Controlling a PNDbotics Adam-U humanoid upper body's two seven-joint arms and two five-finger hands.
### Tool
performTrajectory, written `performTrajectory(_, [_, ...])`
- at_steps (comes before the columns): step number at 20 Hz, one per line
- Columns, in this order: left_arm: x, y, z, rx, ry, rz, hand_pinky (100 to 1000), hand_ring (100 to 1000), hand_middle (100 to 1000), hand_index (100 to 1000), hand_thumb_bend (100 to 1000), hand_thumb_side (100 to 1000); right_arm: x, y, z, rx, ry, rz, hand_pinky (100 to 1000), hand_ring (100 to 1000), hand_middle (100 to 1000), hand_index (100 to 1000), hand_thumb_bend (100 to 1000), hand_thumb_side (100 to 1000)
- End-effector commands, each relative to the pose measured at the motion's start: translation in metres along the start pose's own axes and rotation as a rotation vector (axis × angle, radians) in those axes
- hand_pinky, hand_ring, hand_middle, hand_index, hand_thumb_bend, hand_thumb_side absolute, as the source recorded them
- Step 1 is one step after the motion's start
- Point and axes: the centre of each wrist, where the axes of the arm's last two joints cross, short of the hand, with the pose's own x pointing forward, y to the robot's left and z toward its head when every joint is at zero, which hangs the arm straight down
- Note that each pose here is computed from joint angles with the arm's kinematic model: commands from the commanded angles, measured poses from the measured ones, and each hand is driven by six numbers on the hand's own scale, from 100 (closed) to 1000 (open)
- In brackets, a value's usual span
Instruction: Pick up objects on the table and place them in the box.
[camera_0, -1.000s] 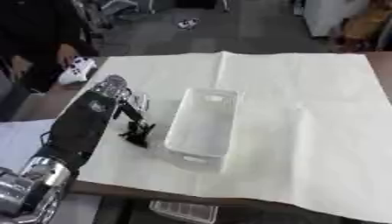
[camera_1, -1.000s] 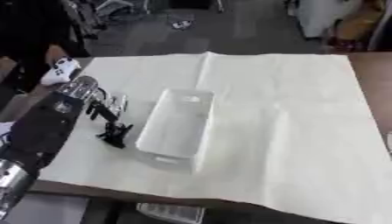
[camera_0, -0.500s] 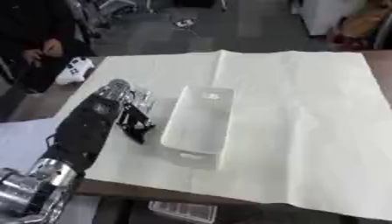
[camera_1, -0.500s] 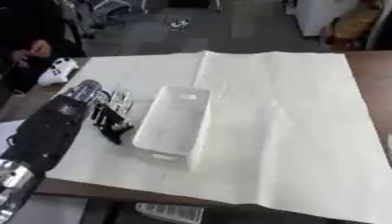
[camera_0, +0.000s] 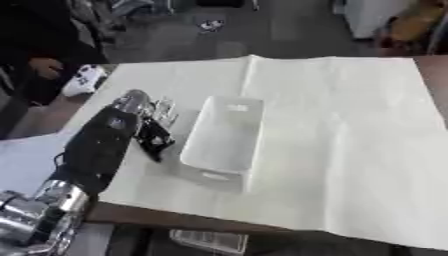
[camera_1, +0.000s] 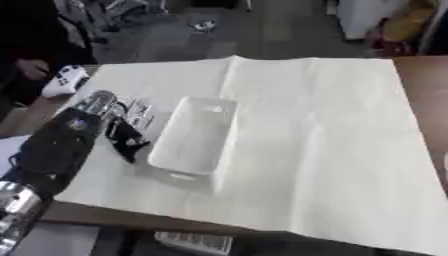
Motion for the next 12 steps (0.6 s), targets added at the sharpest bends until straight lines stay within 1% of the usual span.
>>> performTrajectory(1, [-0.009,0.006,0.003,0.016,0.012,0.007,179,328,313,414,100,703,0.006,0.002,-0.007,0.005,-0.031,-0.006,420,468,491,645,277,1000])
performTrajectory(3, [-0.01,0.007,0.003,0.013,-0.001,0.016,118,271,249,376,100,689,0.006,0.001,-0.007,0.005,-0.03,-0.005,420,468,491,645,277,1000])
performTrajectory(4, [-0.011,0.007,0.004,0.02,-0.005,0.021,100,244,217,352,100,676,0.006,0.001,-0.007,0.005,-0.029,-0.005,420,468,491,645,277,1000])
performTrajectory(5, [-0.012,0.009,0.006,0.041,-0.008,0.03,100,199,176,320,100,657,0.006,0.001,-0.007,0.005,-0.029,-0.004,420,468,491,645,276,1000])
performTrajectory(6, [-0.014,0.012,0.008,0.078,-0.008,0.041,100,128,119,262,100,627,0.006,0.001,-0.007,0.005,-0.029,-0.004,421,468,491,645,276,1000])
performTrajectory(7, [-0.015,0.014,0.01,0.125,-0.005,0.055,100,100,100,204,100,599,0.006,0.001,-0.007,0.005,-0.029,-0.003,421,468,491,645,276,1000])
performTrajectory(8, [-0.017,0.016,0.012,0.183,-0.001,0.079,100,100,100,169,100,570,0.005,0.001,-0.007,0.005,-0.029,-0.003,421,468,491,645,276,1000])
performTrajectory(10, [-0.019,0.018,0.014,0.289,0.014,0.131,100,100,100,142,100,548,0.005,0.001,-0.007,0.005,-0.028,-0.003,421,468,491,645,276,1000])
performTrajectory(12, [-0.019,0.016,0.012,0.339,0.021,0.164,100,100,100,130,100,541,0.005,0.001,-0.007,0.005,-0.028,-0.003,421,468,491,645,275,1000])
